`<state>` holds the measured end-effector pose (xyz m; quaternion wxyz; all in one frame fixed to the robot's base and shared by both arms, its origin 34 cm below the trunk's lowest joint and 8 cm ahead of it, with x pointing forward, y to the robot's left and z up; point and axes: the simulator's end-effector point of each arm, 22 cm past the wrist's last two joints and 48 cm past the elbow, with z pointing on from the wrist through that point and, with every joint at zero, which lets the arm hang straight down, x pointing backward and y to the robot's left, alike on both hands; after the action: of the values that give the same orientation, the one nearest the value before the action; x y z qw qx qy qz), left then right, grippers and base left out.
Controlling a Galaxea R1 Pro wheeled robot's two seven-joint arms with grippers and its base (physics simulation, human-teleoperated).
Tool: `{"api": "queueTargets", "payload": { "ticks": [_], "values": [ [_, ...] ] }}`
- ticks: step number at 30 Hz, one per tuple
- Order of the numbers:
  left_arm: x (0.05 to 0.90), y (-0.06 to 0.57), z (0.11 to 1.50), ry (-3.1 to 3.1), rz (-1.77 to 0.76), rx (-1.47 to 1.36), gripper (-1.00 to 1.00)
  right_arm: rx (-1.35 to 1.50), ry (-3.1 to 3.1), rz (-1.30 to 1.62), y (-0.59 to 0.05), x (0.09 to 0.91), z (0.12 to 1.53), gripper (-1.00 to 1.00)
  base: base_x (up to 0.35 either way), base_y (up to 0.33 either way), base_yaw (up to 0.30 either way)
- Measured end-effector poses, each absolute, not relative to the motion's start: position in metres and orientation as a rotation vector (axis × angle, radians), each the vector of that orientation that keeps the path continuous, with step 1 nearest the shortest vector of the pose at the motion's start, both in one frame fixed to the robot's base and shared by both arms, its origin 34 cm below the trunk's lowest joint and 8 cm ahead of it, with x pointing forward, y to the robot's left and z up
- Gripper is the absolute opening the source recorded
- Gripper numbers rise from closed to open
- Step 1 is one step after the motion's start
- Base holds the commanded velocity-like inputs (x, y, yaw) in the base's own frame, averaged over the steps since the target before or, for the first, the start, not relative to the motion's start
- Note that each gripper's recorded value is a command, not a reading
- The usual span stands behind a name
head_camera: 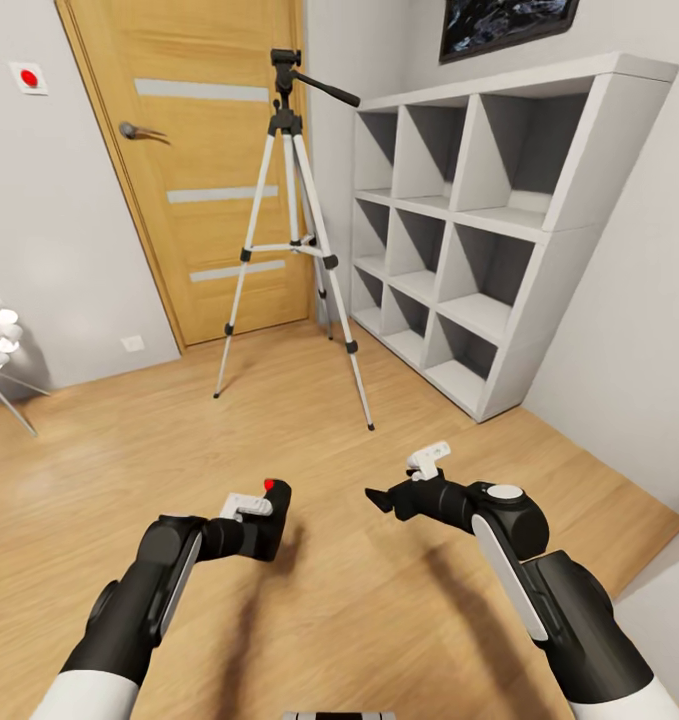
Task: Attach the digital camera to the camera tripod in the bedroom.
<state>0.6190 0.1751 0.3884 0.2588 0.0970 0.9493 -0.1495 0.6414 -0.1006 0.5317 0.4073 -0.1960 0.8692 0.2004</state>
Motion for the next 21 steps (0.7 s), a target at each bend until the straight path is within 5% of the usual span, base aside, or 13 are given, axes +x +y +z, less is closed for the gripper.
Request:
{"api": "queueTargets", "payload": {
  "ticks": [21],
  "values": [
    [0.622, 0.174, 0.438, 2.506, -0.394, 0.269, -1.00, -0.508, 2.101, 0.483, -0.100, 0.637, 0.583, 1.00, 0.000, 0.000, 0.000]
  ]
}}
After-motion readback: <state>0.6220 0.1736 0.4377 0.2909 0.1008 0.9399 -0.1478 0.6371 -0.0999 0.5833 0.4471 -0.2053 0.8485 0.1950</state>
